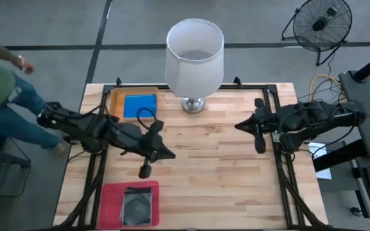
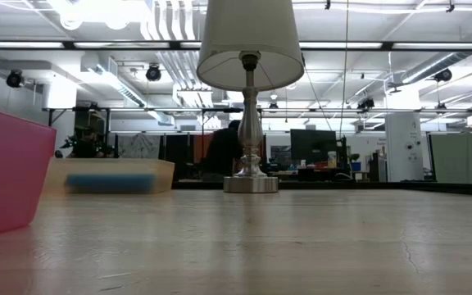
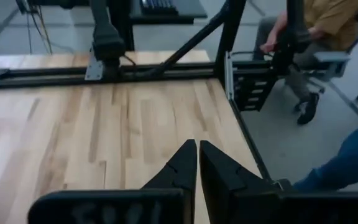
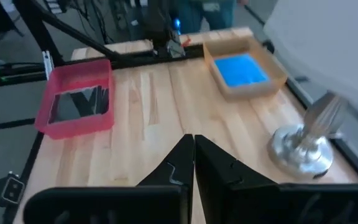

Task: Pick & place jewel cases by type
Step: Return to Home Position

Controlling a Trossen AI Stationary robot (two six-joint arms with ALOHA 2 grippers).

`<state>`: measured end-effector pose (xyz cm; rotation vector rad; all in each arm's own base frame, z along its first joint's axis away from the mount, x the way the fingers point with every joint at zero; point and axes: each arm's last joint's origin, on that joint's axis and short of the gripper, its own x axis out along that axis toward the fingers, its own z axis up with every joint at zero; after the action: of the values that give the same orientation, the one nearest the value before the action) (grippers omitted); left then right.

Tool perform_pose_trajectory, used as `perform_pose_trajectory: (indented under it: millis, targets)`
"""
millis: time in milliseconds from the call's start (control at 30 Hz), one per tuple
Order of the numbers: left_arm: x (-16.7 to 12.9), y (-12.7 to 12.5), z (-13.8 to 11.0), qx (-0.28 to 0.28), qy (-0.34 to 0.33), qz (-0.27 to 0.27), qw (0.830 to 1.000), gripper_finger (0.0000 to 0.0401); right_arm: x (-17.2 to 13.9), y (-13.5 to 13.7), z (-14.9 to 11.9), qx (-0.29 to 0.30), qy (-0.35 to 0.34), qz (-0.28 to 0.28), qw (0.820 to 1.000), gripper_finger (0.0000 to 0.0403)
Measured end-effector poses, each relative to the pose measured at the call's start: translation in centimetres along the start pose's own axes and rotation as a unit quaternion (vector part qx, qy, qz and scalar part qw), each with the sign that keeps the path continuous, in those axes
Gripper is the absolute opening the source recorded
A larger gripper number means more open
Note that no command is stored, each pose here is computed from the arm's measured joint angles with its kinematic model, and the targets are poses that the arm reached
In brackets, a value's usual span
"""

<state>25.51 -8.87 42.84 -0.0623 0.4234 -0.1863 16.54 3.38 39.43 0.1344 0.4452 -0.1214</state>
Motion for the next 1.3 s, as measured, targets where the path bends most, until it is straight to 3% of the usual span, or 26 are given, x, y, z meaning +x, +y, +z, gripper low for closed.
perform_pose_trajectory:
  millis: [300, 533, 733, 967, 1300]
  targets:
    - [-3.5, 2.7, -6.3, -0.014, -0.105, 0.015, 0.994, 0.0, -0.7, -1.3, -3.9, -0.024, -0.132, 0.027, 0.991, 0.0008]
    - [-6.0, 3.9, -10.8, -0.021, -0.151, 0.019, 0.988, 0.0, -1.4, -2.8, -8.4, -0.018, -0.153, 0.037, 0.987, 0.0009]
    - [-6.3, 4.6, -14.6, -0.017, -0.15, 0.048, 0.987, 0.0, -2.1, -3.9, -11.5, -0.042, -0.173, 0.036, 0.983, 0.0009]
    - [-6.1, 5.1, -18.3, -0.039, -0.152, 0.056, 0.986, 0.0, -2.2, -4.8, -14.9, -0.019, -0.19, 0.06, 0.98, 0.0009]
    - [-4.3, 6.2, -23.1, -0.036, -0.228, 0.077, 0.97, 0.0, -1.0, -5.4, -18.8, 0.0, -0.195, 0.07, 0.978, 0.0009]
